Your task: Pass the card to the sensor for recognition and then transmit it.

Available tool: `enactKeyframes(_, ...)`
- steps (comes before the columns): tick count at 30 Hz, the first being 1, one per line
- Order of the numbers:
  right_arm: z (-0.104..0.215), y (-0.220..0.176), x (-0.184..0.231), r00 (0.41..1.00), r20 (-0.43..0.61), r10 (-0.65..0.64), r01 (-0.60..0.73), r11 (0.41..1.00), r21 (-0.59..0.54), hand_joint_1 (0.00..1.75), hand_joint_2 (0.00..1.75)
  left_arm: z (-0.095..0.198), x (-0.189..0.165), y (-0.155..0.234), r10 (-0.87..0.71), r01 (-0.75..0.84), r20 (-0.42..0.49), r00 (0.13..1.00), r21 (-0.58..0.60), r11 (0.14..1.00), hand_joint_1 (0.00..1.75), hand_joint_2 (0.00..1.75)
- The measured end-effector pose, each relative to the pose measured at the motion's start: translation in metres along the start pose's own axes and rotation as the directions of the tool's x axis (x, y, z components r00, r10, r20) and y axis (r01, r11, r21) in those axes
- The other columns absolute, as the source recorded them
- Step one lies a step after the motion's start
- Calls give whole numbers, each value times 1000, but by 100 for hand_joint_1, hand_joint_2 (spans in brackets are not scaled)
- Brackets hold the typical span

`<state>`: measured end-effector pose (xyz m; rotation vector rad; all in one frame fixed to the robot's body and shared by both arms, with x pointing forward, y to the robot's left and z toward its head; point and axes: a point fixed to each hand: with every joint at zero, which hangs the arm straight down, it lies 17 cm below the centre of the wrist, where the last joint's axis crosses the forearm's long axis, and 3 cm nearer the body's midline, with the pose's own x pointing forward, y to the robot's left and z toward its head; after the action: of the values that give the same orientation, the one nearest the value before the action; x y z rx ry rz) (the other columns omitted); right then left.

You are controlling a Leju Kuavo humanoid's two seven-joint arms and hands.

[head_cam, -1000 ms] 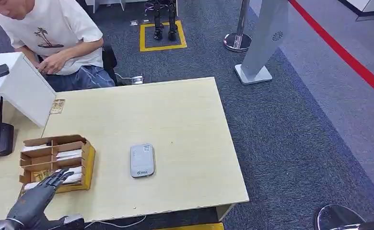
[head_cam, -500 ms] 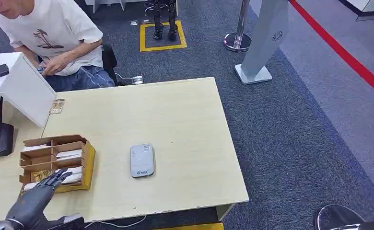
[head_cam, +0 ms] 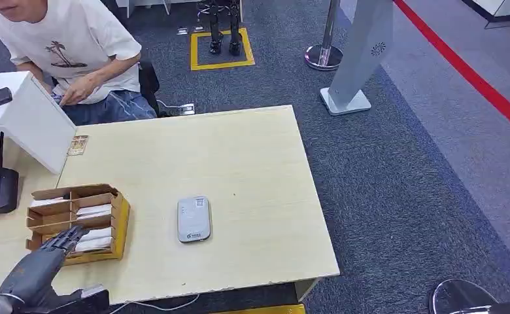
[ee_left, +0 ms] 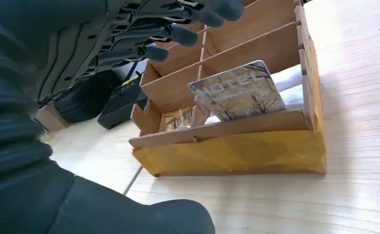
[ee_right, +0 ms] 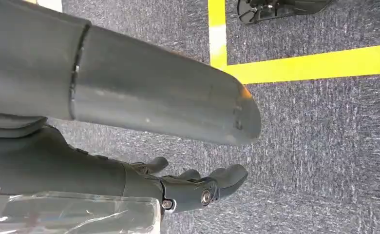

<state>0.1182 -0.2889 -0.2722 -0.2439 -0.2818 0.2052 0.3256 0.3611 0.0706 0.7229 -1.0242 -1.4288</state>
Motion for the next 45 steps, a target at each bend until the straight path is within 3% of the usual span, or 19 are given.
enactKeyframes(45, 0, 0, 1, 1000, 6, 14, -14, 1000, 1, 0, 175, -4, -5, -2, -26, 25, -23, 999, -21, 999, 0, 175)
